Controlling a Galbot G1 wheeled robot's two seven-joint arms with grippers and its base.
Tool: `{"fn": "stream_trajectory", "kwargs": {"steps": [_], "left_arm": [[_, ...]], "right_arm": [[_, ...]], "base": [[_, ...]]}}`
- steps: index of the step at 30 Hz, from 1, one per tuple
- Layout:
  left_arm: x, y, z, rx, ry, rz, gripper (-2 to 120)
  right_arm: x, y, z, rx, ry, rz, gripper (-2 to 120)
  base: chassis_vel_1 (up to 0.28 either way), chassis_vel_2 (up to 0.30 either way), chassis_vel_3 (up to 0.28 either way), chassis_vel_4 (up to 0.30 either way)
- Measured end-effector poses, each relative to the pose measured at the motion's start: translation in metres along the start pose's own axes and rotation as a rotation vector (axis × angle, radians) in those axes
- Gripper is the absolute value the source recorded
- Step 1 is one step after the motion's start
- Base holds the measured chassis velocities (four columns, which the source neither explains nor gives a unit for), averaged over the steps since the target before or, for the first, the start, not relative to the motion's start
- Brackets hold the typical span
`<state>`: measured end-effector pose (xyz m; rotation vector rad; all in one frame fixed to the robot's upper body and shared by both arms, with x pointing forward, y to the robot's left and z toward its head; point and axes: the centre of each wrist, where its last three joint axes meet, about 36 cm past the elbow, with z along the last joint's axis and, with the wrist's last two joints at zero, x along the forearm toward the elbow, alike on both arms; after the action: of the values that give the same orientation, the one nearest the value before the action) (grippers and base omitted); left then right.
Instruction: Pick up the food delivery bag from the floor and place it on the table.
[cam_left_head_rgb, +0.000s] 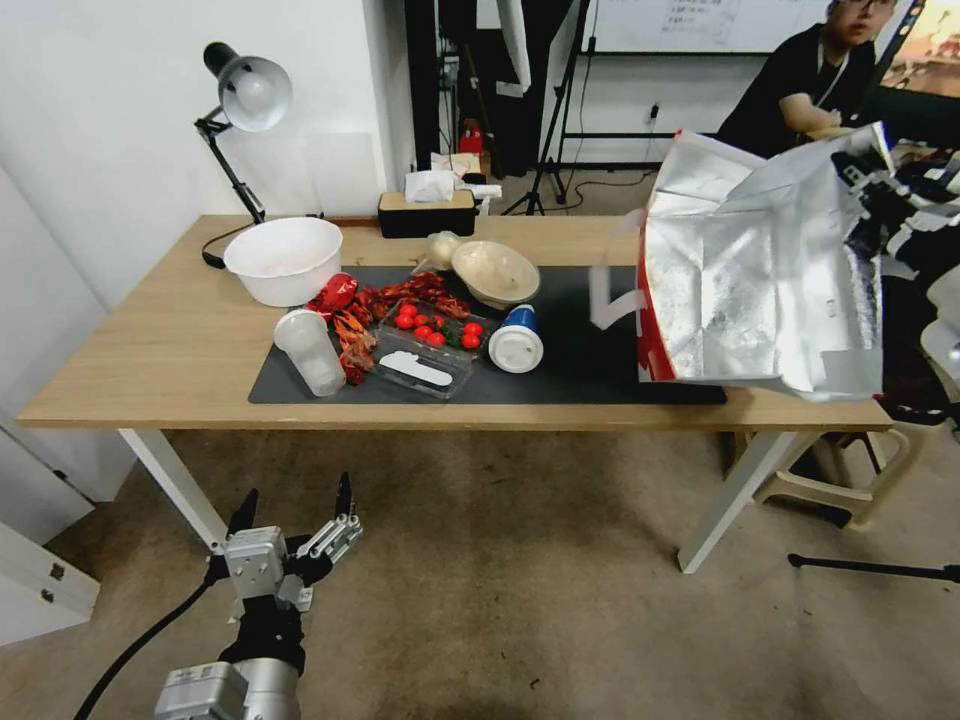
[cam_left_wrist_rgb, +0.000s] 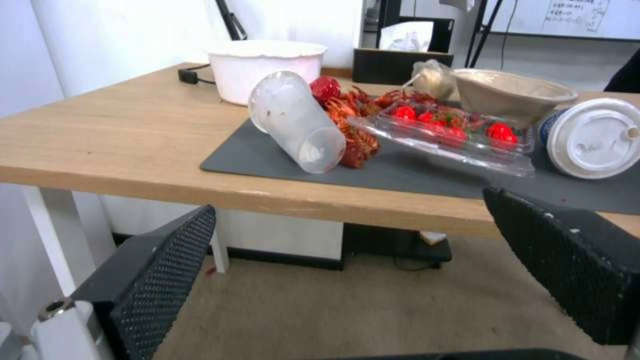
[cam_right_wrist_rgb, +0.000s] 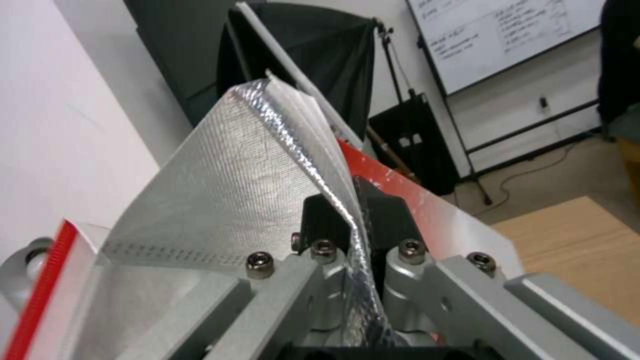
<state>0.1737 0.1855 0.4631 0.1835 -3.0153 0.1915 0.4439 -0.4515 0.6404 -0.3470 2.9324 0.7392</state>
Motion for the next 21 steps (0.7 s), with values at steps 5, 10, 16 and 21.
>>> {"fn": "stream_trajectory", "kwargs": {"steps": [5, 10, 16, 21], "left_arm": [[0.000, 0.000, 0.002, -0.003, 0.000, -0.001, 100], [0.001, 0.000, 0.003, -0.004, -0.003, -0.002, 100], [0.002, 0.001, 0.003, -0.004, -0.006, -0.001, 100], [0.002, 0.001, 0.004, -0.005, -0.008, -0.001, 100]], "right_arm": [[-0.003, -0.014, 0.001, 0.000, 0.028, -0.031, 0], [-0.012, -0.023, 0.006, -0.004, 0.033, 0.003, 0], [-0.016, -0.027, 0.006, -0.005, 0.029, 0.041, 0], [-0.018, -0.027, 0.007, 0.002, 0.028, 0.066, 0]], "base": [[0.000, 0.000, 0.000, 0.000], [0.000, 0.000, 0.000, 0.000], [0.000, 0.000, 0.000, 0.000], [0.000, 0.000, 0.000, 0.000]]}}
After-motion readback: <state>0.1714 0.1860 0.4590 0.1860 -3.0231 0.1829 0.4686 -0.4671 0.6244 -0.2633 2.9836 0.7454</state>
